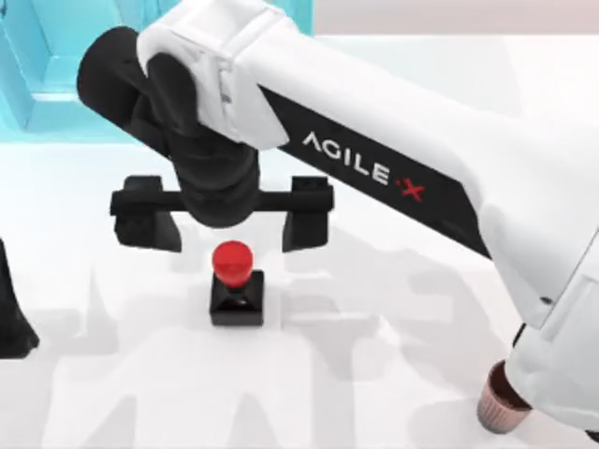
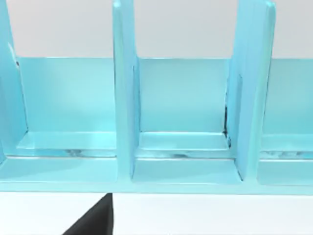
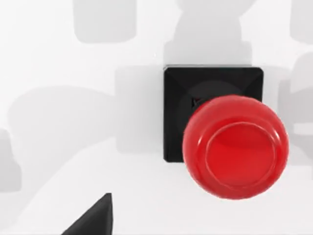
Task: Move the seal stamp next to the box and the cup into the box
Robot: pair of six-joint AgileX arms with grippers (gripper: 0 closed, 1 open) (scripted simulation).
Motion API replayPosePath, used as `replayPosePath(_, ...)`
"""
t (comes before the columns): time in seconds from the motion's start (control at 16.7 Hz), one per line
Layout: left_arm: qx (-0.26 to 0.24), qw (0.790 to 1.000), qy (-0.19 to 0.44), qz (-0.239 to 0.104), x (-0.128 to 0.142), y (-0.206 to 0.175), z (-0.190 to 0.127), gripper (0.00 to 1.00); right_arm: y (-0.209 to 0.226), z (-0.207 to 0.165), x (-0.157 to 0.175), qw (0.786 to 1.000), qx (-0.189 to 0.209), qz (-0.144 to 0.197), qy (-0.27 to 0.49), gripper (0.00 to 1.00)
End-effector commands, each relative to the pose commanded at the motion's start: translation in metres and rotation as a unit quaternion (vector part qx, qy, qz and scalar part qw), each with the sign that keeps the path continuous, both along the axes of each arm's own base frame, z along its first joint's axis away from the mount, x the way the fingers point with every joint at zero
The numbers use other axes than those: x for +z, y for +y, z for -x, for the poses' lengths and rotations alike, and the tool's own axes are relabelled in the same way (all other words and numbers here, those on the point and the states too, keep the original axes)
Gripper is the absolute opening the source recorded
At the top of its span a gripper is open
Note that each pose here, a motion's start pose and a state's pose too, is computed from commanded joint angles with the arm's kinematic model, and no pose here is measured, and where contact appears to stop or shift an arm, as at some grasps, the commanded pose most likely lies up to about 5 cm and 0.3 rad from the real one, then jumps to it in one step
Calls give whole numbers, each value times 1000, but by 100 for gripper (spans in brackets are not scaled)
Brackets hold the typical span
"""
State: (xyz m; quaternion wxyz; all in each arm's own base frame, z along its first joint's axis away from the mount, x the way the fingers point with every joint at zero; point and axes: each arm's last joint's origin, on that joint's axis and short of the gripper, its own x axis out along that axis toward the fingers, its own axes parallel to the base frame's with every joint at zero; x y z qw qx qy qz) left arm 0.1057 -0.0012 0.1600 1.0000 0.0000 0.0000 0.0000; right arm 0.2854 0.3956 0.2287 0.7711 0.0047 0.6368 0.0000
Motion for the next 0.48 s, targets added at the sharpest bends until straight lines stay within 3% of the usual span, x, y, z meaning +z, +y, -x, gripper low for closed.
replayPosePath(0.48,0,1000,0,0,0,0,0,100,1,-2,-3,1000,-4,3,-4,100)
